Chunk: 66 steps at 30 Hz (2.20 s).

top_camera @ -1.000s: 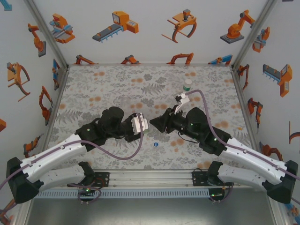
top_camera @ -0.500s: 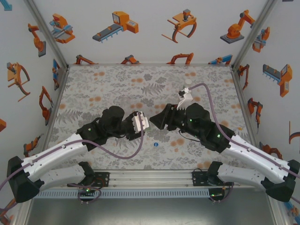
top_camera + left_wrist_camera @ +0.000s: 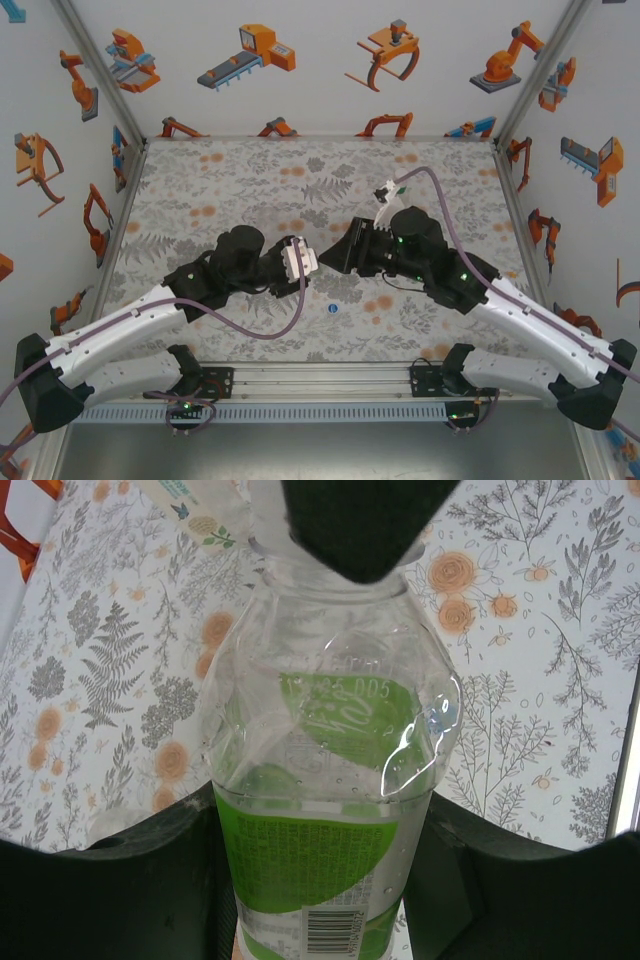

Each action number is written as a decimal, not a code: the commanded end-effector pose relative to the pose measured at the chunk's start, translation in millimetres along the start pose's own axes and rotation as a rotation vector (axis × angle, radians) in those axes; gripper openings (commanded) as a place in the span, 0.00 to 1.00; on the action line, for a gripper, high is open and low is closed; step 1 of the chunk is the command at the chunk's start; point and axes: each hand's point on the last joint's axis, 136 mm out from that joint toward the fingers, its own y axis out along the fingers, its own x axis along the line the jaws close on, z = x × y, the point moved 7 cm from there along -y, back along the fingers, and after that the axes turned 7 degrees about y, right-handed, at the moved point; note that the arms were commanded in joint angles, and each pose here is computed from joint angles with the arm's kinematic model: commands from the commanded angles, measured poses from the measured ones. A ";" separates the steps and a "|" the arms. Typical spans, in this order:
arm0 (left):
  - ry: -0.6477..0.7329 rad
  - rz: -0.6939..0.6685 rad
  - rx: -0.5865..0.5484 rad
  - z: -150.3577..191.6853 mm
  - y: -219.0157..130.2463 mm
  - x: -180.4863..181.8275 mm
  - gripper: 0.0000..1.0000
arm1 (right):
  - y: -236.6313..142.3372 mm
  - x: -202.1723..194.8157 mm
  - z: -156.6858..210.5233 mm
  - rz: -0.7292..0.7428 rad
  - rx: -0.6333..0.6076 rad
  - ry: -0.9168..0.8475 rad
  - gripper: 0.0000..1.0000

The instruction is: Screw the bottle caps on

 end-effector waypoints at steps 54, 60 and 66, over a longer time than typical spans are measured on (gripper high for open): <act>-0.164 -0.093 0.012 7.2 -37.9 -2.7 0.86 | 66.0 -70.2 -118.9 0.608 0.106 -0.346 0.11; -0.329 -0.155 0.076 20.0 -30.1 11.4 0.86 | 94.2 -98.4 -147.9 0.679 0.115 -0.342 0.12; -0.629 -0.226 0.131 39.2 -26.5 41.1 0.87 | 120.9 -123.1 -165.2 0.713 0.136 -0.324 0.12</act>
